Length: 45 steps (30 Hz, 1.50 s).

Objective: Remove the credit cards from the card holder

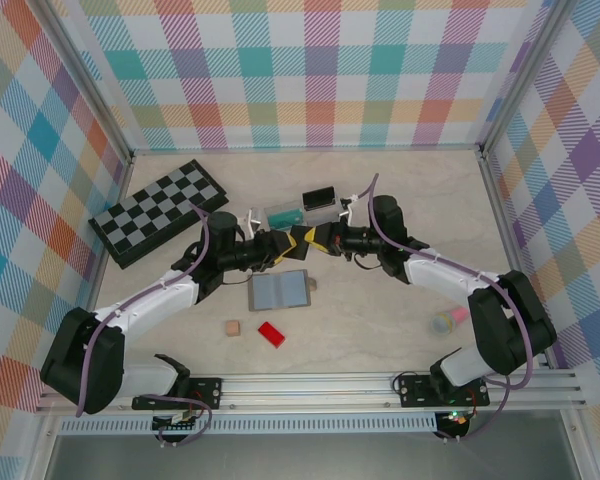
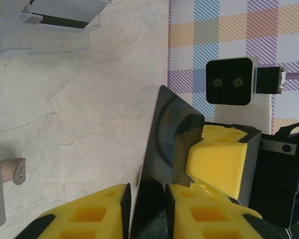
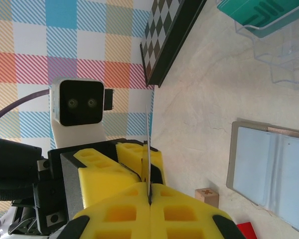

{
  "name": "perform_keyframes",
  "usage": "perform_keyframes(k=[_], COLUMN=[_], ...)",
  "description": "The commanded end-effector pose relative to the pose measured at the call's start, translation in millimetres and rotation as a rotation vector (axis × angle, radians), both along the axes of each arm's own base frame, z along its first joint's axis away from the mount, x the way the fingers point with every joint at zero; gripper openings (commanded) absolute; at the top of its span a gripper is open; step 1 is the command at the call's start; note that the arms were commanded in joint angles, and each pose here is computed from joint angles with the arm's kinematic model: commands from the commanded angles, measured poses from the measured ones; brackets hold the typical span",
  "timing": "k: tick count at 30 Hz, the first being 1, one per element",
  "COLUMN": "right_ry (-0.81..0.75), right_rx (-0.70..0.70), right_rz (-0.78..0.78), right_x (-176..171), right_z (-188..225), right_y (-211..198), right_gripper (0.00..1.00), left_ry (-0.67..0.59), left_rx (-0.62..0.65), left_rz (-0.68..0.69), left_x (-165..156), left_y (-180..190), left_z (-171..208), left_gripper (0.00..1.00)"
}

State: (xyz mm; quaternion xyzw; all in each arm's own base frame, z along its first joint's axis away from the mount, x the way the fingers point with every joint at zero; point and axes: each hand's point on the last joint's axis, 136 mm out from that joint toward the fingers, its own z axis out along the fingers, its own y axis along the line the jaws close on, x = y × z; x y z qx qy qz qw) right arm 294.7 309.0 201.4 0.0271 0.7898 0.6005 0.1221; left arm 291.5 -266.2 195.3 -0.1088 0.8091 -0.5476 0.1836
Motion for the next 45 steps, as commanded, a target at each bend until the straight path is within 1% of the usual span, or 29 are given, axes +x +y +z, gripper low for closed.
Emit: perform_keyframes(k=[1,6,10,11,12,15,17,19,22,25,27,29,33,39,41,45], right_ry=[-0.01,-0.006,-0.007,-0.008,-0.01,-0.019,-0.037,-0.062,-0.095,-0.126,-0.145,-0.152,-0.159,-0.122,-0.103,-0.055], right_rx=[-0.001,-0.024,-0.047,-0.054,-0.067,-0.147,-0.22,-0.29,-0.403,-0.522,-0.594,-0.652,-0.704,-0.741,-0.743,-0.704], right_rz=[-0.007,-0.011,-0.009,-0.008,-0.008,-0.024,-0.041,-0.059,-0.085,-0.12,-0.142,-0.168,-0.196,-0.224,-0.219,-0.212], right_x=[3.4,3.3,2.6,2.2,1.5,0.6,0.0,0.3,1.3,4.7,7.4,10.0,12.0,9.8,6.3,1.6], right_z=[-0.6,-6.3,-10.5,-11.6,-13.1,-18.8,-21.0,-21.7,-26.3,-36.2,-43.7,-52.2,-66.8,-89.7,-96.6,-107.1], right_y=[-2.7,-6.5,-8.3,-8.9,-9.9,-18.0,-26.8,-36.8,-53.6,-72.9,-85.1,-97.1,-111.0,-131.4,-133.7,-129.5], right_gripper=[0.0,0.0,0.0,0.0,0.06,0.33,0.49,0.61,0.75,0.85,0.91,0.95,1.0,1.0,1.0,1.0], left_ry=[-0.059,-0.084,-0.09,-0.09,-0.093,-0.098,-0.113,-0.14,-0.19,-0.253,-0.296,-0.334,-0.408,-0.509,-0.53,-0.585], left_rx=[-0.05,-0.066,-0.049,-0.045,-0.036,0.016,0.081,0.144,0.208,0.273,0.314,0.367,0.456,0.607,0.678,0.789], left_rz=[-0.035,-0.052,-0.042,-0.041,-0.04,-0.04,-0.038,-0.035,-0.045,-0.054,-0.074,-0.093,-0.145,-0.277,-0.329,-0.428], left_x=[-5.7,-10.5,-11.7,-11.6,-10.9,-11.3,-11.9,-12.3,-15.3,-16.2,-16.6,-13.8,-0.5,35.4,50.9,77.3], left_y=[-4.1,-4.2,-1.2,-0.8,-0.1,2.6,8.0,14.0,20.5,26.6,28.4,29.8,23.4,-0.4,-8.5,-22.2], left_z=[16.7,23.4,21.0,20.5,19.6,14.5,10.1,8.1,11.1,17.7,21.8,25.6,35.0,41.4,40.6,43.3], left_gripper=[0.2,0.09,0.01,0.0,0.0,0.0,0.0,0.0,0.0,0.0,0.0,0.0,0.0,0.0,0.0,0.0])
